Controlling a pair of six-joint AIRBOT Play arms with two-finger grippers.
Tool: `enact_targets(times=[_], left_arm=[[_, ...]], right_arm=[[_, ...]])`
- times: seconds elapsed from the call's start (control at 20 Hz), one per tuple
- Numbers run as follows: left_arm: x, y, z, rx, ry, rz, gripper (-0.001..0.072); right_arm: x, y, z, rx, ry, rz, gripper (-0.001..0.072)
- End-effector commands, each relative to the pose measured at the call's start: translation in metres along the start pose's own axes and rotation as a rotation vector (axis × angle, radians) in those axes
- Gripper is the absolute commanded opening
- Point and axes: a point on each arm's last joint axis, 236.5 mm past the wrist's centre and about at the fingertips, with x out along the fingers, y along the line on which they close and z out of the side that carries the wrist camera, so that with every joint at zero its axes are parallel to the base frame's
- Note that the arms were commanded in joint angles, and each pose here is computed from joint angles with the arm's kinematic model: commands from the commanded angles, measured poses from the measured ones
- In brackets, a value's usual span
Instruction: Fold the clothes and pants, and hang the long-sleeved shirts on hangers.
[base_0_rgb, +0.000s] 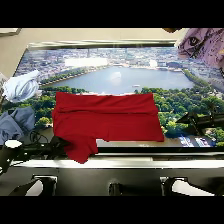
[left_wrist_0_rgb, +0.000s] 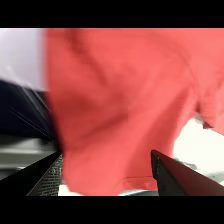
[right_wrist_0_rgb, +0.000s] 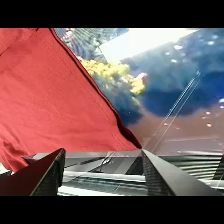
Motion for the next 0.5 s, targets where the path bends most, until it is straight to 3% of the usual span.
enact_targets(times=[0.0,0.05,0.1,0.2,0.45], left_arm=[[0.020,0.001,-0.003,0.028,0.027,0.033,0.0601],[0.022,0.001,-0.006,0.029,0.041,0.036,0.0578],[0.023,0.001,-0.007,0.031,0.044,0.037,0.0443],[0.021,-0.002,-0.007,0.040,0.048,0.032,0.0025],[0.008,-0.024,0.000,0.101,0.054,0.004,0.0020]], right_arm=[[0.000,-0.001,0.001,0.000,-0.004,-0.004,0.0550],[0.000,-0.001,0.001,0.000,-0.006,-0.005,0.0550],[0.000,-0.001,0.001,0.000,-0.006,-0.005,0.0550],[0.000,-0.002,0.001,0.000,-0.005,-0.009,0.0544],[0.008,-0.015,-0.010,-0.037,0.037,-0.041,0.0544]])
